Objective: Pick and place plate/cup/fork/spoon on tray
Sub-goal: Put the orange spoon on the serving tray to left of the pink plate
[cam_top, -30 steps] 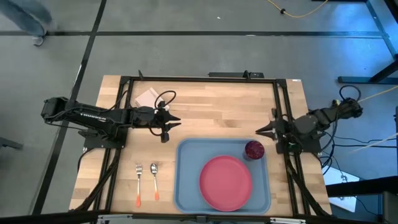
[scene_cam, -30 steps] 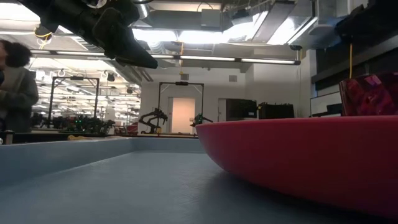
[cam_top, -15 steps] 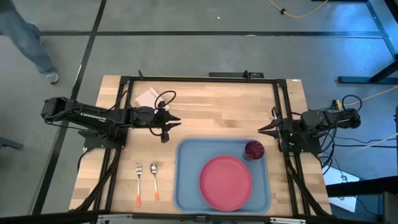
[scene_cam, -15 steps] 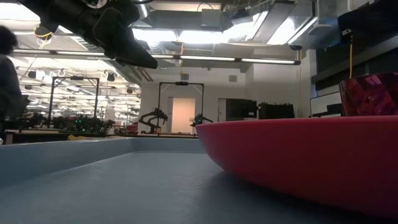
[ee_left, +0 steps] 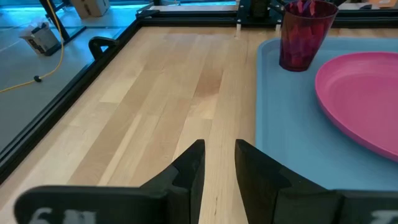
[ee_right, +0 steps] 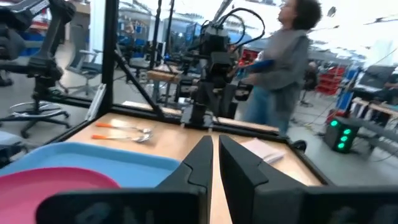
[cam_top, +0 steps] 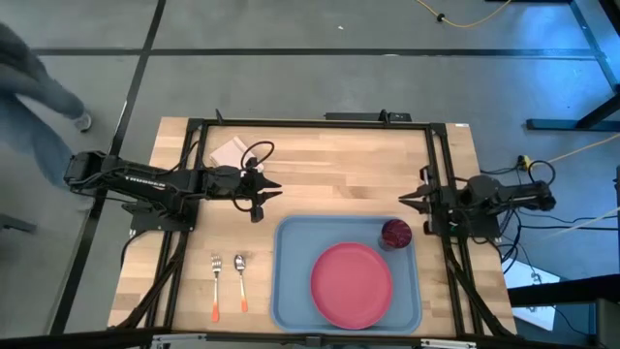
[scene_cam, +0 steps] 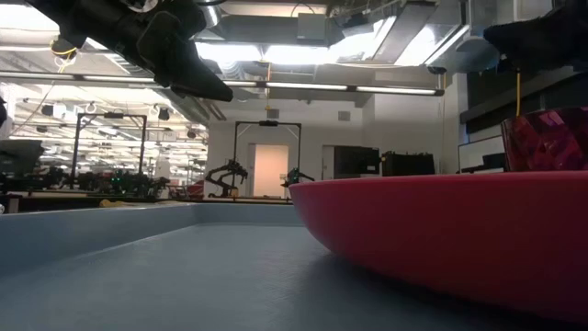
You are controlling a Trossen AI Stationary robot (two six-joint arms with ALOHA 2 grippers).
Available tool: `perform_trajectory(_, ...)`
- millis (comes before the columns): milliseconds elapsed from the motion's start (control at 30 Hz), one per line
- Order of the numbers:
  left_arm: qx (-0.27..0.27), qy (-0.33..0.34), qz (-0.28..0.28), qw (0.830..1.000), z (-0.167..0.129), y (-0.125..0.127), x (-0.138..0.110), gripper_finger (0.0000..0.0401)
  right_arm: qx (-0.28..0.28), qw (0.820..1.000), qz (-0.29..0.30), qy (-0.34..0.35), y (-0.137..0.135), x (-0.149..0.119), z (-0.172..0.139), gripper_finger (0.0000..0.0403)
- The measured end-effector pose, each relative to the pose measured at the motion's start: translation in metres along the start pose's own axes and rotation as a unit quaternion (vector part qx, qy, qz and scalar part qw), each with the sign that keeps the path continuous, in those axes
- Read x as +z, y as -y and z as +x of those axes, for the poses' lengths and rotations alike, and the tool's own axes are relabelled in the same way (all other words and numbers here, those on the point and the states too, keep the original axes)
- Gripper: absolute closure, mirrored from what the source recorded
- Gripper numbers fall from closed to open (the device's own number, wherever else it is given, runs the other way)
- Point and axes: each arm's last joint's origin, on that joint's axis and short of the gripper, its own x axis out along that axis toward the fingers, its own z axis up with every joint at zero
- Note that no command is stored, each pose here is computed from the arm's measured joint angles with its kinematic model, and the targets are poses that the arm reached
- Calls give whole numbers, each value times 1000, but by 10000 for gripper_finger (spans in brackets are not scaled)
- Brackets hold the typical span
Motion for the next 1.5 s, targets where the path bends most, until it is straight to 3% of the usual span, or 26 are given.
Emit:
perform_trajectory(300, 0, 0, 0, 1000, 0, 0, 0, 319, -36, 998, -9, 54, -1, -25, 8, 370)
perform_trajectory(467, 0, 0, 0, 1000, 0, 0, 0, 319, -44, 999, -3, 32, 0, -30, 8, 370)
perform_trajectory(600, 0, 0, 0, 1000, 0, 0, 0, 319, -42, 998, 13, -35, 0, -43, 8, 370)
perform_trajectory(1167, 0, 0, 0, 1000, 0, 0, 0, 319, -44, 996, 48, -59, 3, -47, 11, 370)
perform_trajectory(1500, 0, 0, 0, 1000, 0, 0, 0, 319, -28, 998, 59, -21, 3, -41, 8, 370)
